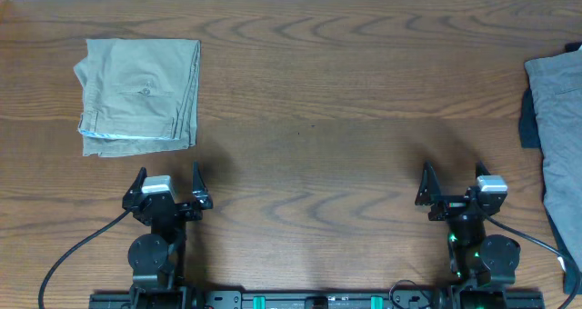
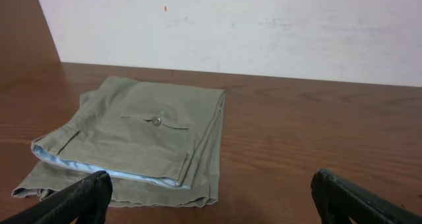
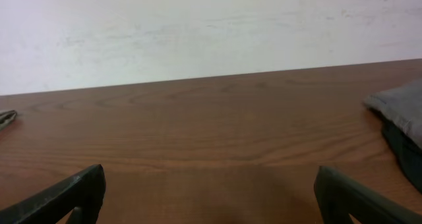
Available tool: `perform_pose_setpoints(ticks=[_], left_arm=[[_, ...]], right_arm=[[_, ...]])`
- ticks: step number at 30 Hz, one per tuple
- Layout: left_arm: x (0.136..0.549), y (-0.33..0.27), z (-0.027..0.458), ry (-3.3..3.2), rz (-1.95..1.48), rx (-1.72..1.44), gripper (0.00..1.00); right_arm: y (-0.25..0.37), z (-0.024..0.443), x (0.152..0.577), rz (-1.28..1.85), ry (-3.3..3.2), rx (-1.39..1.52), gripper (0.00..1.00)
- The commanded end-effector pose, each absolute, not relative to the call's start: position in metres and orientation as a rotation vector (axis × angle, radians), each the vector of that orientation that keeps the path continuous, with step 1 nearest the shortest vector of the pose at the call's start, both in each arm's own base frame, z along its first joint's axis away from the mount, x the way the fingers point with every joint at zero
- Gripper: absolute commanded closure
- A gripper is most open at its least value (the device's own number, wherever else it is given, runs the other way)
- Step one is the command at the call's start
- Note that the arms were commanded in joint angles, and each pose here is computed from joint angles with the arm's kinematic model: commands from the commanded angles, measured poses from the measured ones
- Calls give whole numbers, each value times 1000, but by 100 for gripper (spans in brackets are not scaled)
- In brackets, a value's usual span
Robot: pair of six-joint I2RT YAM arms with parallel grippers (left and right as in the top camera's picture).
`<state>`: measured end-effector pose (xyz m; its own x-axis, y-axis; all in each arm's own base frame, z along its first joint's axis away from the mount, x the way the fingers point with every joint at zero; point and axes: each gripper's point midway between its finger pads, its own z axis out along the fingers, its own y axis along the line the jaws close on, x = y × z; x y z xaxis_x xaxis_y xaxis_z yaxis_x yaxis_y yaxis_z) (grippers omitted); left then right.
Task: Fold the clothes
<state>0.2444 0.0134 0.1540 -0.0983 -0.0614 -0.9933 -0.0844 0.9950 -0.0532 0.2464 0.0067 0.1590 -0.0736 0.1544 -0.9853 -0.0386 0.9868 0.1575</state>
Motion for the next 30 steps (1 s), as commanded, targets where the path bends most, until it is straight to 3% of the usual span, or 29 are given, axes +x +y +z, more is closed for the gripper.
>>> perform_pose_setpoints(ticks=[1,7,17,30], left_arm=[[243,13,137,1722,36,-96,2],[243,13,137,1722,36,-96,2],[243,13,137,1723,36,-96,2],[243,13,137,1723,36,-96,2]], right_arm=[[5,159,246,178,1636,122,1],[2,170,241,150,1670,126,1],[-4,264,236,119,1710,155,1],[-26,334,309,-36,1994,218,1]])
